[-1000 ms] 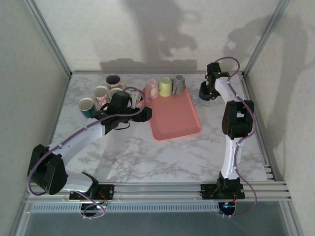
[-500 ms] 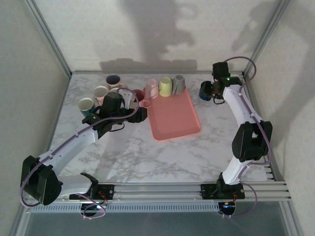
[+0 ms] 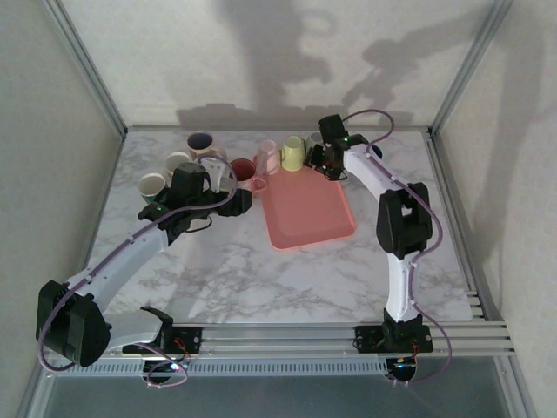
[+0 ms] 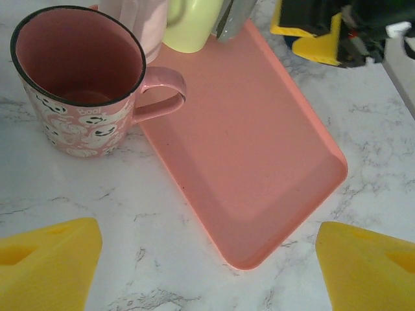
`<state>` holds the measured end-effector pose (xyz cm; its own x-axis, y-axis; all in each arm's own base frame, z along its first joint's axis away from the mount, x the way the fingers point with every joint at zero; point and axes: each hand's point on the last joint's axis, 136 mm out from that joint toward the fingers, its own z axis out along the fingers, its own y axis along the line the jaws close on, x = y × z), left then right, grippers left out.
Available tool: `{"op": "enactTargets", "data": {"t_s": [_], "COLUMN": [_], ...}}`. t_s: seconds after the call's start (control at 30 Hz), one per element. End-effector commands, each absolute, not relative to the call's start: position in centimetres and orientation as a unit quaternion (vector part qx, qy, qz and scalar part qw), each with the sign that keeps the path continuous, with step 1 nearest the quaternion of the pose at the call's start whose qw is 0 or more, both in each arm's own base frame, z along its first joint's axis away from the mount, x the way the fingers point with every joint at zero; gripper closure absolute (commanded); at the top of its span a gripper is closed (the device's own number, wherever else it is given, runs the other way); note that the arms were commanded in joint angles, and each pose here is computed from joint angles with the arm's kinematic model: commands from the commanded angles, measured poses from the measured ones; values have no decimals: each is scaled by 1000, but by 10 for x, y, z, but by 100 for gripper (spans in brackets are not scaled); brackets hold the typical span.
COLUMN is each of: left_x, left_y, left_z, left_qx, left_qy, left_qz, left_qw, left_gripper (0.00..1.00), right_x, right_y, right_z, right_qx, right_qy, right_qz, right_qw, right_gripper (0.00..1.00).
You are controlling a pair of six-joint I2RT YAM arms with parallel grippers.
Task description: Turn the mug right side up
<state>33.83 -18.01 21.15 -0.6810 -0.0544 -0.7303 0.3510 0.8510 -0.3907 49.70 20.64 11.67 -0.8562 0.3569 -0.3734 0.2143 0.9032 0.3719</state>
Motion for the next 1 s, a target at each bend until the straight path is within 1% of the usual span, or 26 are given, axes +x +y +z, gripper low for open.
{"op": "enactTargets", "data": {"t_s": [0.0,0.2,0.3,0.57,0.8,0.87,0.97], "left_x": [337,338,339,340,341,341,342], "left_y": [-178,-179,-179,-176,-172,-170,-170], "left_z": [213,209,206,202,201,201,201], "left_qx": [101,108,111,114,111,108,106], "left_qy": [873,873,874,874,875,875,874], "left_qz": [-262,-264,-264,-270,-271,-272,-278], "left_qw": [399,396,392,388,386,385,384], "left_gripper": [15,15,15,16,16,16,17], "right_x": [519,547,552,558,559,559,564], "right_y": [205,216,213,200,189,184,183], "right_z": [119,109,98,73,63,68,72], "right_qx": [184,182,197,230,224,212,176], "right_qy": [943,941,945,946,950,951,955], "right_qz": [151,157,141,92,71,55,44], "right_qw": [230,236,221,208,207,217,237], "right_gripper": [42,41,41,42,54,57,59]}}
